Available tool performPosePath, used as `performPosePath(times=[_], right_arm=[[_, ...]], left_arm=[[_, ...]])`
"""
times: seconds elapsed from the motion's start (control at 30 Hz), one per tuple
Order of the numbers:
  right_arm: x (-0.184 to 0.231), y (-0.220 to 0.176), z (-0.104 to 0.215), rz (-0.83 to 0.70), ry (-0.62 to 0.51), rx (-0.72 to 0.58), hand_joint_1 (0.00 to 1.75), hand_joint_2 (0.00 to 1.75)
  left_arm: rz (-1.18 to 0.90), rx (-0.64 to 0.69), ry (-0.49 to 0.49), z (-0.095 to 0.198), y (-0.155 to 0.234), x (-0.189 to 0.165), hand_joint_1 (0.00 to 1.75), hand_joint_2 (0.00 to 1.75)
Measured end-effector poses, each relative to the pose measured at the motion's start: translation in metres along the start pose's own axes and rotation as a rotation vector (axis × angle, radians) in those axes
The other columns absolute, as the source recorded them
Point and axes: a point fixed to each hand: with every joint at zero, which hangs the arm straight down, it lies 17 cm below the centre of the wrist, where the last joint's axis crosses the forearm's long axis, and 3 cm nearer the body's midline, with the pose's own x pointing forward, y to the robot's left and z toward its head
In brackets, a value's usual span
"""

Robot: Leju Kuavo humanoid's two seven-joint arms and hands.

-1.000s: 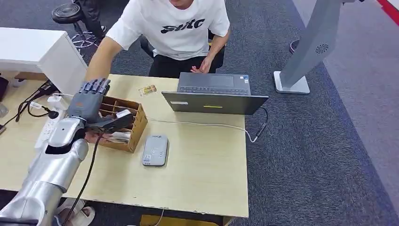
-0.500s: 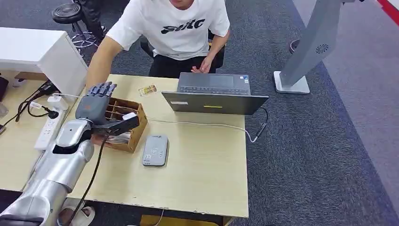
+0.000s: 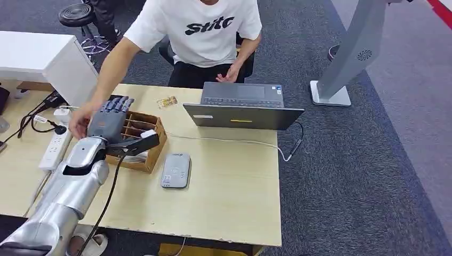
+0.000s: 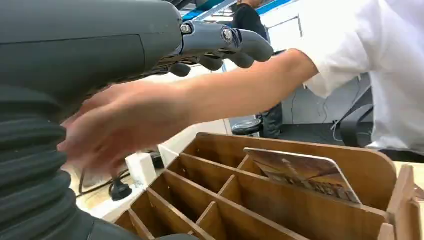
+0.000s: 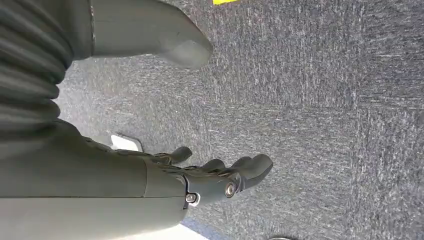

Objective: Pass the card to the sensor for recognition and then transmit it.

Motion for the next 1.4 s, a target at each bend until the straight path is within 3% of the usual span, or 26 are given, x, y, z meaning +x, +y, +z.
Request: performPosePath(times=[0.8,1.4], right_arm=[[0.003,0.004,0.002,0.025,-0.018,0.011,0.00,1.75],[0.005,0.005,0.002,0.036,-0.020,0.014,0.00,1.75]], left_arm=[[-0.019,-0.012,0.070,0.007,-0.014,-0.037,0.00,1.75],[-0.028,0.003,0.033,0.000,-0.007,-0.023,0.00,1.75]])
